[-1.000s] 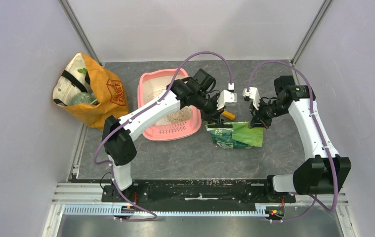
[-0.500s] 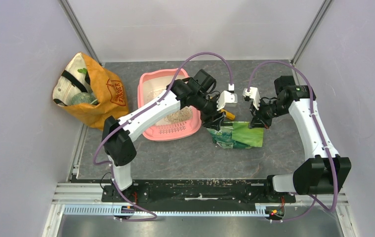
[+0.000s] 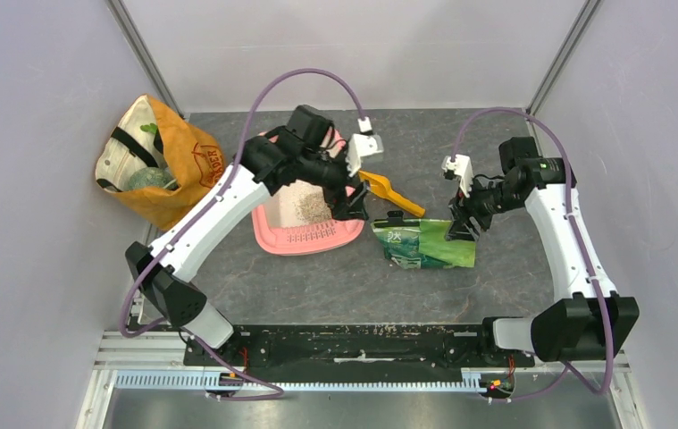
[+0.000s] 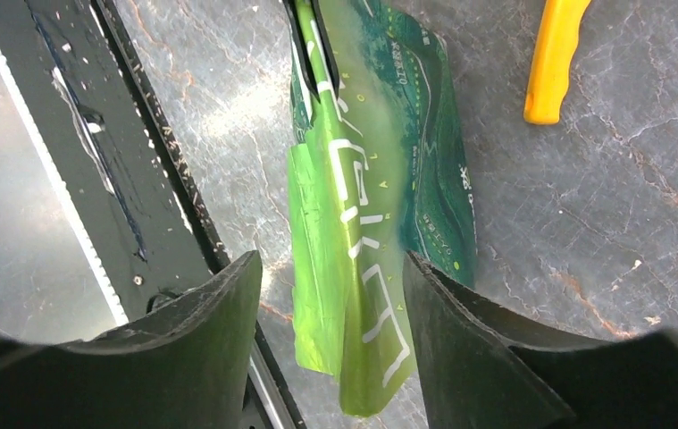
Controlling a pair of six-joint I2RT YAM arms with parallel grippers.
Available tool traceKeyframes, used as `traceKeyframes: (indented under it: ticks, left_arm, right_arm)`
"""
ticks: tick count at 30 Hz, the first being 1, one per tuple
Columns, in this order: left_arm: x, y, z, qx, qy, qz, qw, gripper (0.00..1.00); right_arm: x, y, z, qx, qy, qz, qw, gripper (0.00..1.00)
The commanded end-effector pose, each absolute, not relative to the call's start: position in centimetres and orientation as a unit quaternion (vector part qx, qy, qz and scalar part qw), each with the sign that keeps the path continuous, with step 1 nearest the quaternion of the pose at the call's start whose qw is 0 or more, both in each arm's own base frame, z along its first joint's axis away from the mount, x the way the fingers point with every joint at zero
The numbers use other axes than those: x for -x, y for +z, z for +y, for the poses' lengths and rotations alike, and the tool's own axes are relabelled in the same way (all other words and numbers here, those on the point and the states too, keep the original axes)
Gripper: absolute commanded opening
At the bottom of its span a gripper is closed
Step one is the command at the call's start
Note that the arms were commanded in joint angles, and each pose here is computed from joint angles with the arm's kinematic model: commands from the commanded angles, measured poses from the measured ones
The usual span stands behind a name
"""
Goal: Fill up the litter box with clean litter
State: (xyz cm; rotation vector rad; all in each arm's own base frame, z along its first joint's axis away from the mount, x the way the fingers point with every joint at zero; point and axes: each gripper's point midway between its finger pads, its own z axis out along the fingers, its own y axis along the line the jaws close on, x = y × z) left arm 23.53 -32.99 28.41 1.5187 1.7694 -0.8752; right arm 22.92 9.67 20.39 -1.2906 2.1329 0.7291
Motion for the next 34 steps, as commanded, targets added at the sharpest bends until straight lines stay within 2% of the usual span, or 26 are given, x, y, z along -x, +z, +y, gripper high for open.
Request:
traceKeyframes:
  ticks: [1, 3, 5, 7, 9, 15, 19, 23, 26, 34]
  left_arm:
    - [-23.8, 29.9, -30.2, -0.527, -0.339, 0.709, 0.323, 0.87]
    - [-24.4, 30.3, -28.8, -0.513, -0.324, 0.722, 0.333, 0.88]
    - [-25.4, 30.9, -27.4, -0.480, -0.318, 0.744, 0.340, 0.88]
    - [-26.4, 31.7, -25.7, -0.443, -0.321, 0.763, 0.344, 0.89]
    - [-27.5, 32.2, -23.6, -0.406, -0.320, 0.783, 0.347, 0.89]
    - [-31.5, 33.0, -15.1, -0.229, -0.308, 0.850, 0.362, 0.90]
    - [-32.5, 32.2, -9.7, -0.136, -0.239, 0.884, 0.378, 0.91]
    - [-31.7, 29.4, -6.9, -0.110, -0.161, 0.911, 0.364, 0.91]
    - [-30.7, 27.6, -6.4, -0.105, -0.150, 0.917, 0.354, 0.91]
    - [-30.6, 25.9, -5.3, -0.088, -0.121, 0.925, 0.349, 0.92]
  right_arm:
    - [-24.1, 23.9, 10.5, 0.454, 0.268, 0.784, 0.327, 0.69]
    - [-24.8, 25.3, 10.7, 0.437, 0.267, 0.787, 0.343, 0.70]
    - [-25.8, 26.7, 10.8, 0.416, 0.264, 0.791, 0.363, 0.80]
    - [-26.8, 28.2, 11.0, 0.393, 0.261, 0.793, 0.386, 0.83]
    - [-27.7, 29.7, 11.1, 0.362, 0.263, 0.797, 0.405, 0.96]
    - [-31.8, 33.5, 9.2, 0.221, 0.244, 0.821, 0.466, 0.97]
    - [-33.6, 32.9, 6.5, 0.131, 0.232, 0.842, 0.470, 0.97]
    - [-35.0, 30.2, 2.9, 0.037, 0.231, 0.861, 0.451, 0.97]
    - [-35.5, 27.5, 1.0, -0.005, 0.219, 0.879, 0.423, 0.97]
    - [-34.7, 27.0, 0.8, -0.011, 0.210, 0.885, 0.415, 0.97]
